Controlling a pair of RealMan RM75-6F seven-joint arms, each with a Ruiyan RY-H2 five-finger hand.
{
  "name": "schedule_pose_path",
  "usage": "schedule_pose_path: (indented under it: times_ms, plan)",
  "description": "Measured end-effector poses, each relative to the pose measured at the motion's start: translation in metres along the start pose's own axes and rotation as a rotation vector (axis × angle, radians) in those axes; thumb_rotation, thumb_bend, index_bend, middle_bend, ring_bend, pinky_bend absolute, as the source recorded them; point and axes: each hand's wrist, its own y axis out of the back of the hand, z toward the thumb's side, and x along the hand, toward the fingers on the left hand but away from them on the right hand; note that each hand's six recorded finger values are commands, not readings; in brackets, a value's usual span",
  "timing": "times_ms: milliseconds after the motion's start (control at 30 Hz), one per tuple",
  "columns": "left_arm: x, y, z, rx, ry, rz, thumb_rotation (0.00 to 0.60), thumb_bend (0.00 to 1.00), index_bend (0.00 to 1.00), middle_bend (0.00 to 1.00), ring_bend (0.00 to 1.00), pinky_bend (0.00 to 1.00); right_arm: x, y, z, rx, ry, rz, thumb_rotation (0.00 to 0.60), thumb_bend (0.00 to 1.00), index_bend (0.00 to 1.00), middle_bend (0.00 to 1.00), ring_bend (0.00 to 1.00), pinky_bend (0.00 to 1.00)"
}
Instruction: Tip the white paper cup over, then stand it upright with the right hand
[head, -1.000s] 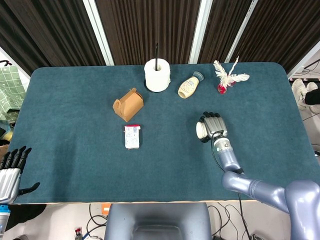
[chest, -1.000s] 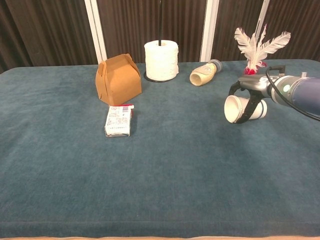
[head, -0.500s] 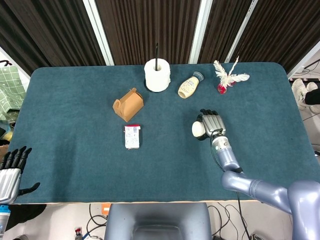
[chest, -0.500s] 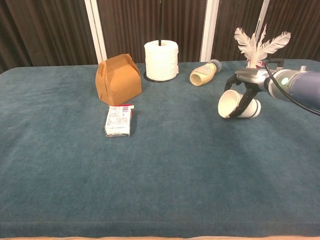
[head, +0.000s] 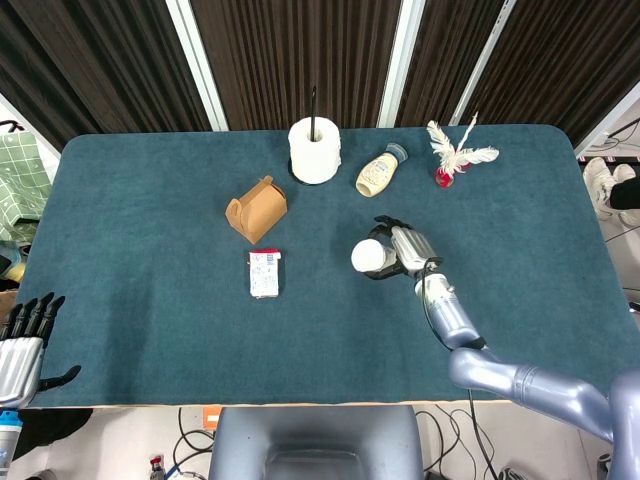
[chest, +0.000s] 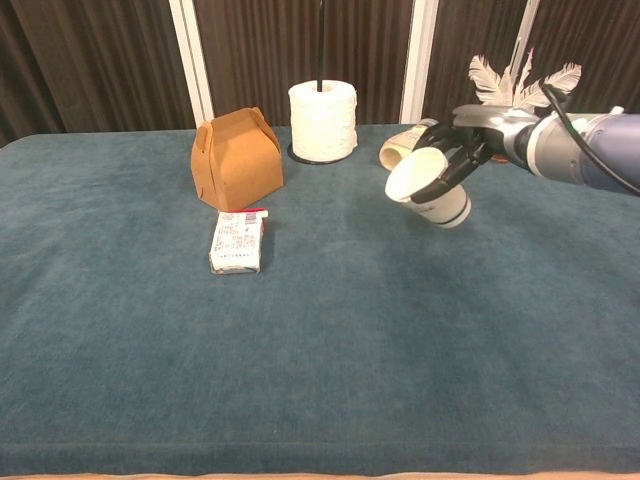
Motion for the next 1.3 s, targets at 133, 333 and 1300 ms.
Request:
schedule_pose_path:
  times_ms: [133, 333, 1300]
  plan:
    - [0.001, -0.001, 0.0, 0.002, 0.002, -0.006, 0.599, 0.03, 0.0, 0.0, 0.0, 0.0, 0.0, -0.004, 0.0, -0.149, 0.017, 0.029, 0.6, 0.18, 0.47, 0.13, 0.08, 0.14]
    - [0.001, -0.001, 0.0, 0.006, 0.003, -0.008, 0.599, 0.03, 0.0, 0.0, 0.0, 0.0, -0.001, -0.009, -0.008, -0.296, 0.031, 0.068, 0.6, 0.18, 0.47, 0.13, 0.08, 0.14]
    - [0.001, -0.004, -0.001, 0.022, 0.021, -0.022, 0.599, 0.03, 0.0, 0.0, 0.0, 0.0, 0.004, -0.009, -0.082, -0.263, -0.028, 0.05, 0.6, 0.19, 0.42, 0.13, 0.08, 0.14]
